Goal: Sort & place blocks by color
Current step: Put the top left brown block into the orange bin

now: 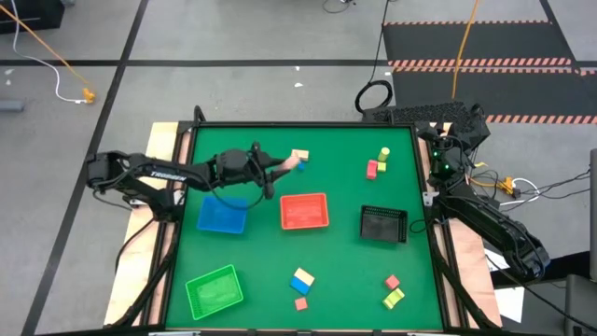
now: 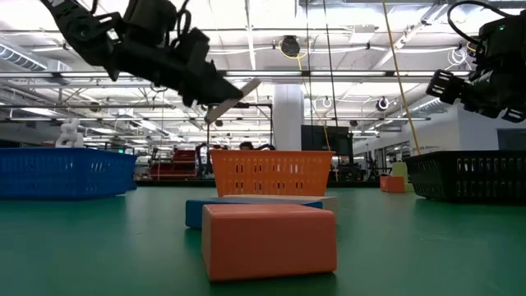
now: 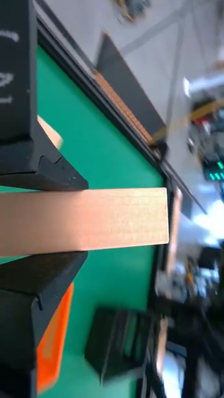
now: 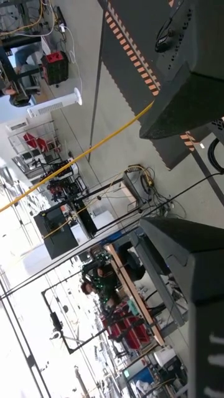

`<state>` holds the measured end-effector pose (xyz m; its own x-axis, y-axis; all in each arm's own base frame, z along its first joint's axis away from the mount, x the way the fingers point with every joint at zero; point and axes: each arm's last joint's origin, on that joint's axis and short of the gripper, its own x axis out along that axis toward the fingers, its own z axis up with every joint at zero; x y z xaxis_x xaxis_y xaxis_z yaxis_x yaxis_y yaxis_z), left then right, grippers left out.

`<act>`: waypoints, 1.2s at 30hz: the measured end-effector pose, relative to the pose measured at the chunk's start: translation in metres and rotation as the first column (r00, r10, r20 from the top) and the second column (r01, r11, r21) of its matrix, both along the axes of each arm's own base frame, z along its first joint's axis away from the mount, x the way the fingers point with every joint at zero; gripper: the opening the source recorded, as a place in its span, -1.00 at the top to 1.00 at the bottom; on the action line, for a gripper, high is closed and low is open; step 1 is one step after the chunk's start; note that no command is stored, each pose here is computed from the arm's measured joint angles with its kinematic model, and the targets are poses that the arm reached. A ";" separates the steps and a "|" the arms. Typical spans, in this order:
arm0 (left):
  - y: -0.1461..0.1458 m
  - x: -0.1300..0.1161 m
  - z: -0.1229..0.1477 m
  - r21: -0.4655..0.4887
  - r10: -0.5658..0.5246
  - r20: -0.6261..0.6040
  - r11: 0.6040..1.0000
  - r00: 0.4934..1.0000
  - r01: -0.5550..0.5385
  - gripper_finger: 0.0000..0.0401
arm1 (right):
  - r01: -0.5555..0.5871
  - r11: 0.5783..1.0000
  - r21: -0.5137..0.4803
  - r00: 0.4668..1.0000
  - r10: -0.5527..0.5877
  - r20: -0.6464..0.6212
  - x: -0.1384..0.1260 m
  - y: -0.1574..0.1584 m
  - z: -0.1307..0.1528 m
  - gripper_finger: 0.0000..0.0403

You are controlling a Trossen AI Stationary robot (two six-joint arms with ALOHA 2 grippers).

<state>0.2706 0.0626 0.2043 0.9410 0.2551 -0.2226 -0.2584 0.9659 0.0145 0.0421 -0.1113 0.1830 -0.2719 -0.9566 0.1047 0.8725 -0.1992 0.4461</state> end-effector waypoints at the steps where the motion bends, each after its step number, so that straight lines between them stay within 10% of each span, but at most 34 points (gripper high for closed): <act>1: -0.004 0.001 0.001 0.010 -0.025 0.011 1.000 1.000 0.025 0.34 | 0.000 1.000 0.000 1.000 0.000 0.000 0.000 0.000 0.000 -0.04; 13: -0.053 0.009 0.012 0.188 -0.263 0.072 0.951 0.962 0.246 0.34 | 0.000 1.000 0.000 1.000 0.000 0.000 0.000 0.000 0.000 -0.04; 36: -0.069 0.040 -0.044 0.054 -0.259 0.076 0.965 0.963 0.255 0.38 | 0.000 1.000 0.000 1.000 0.000 0.000 0.000 0.000 0.000 -0.04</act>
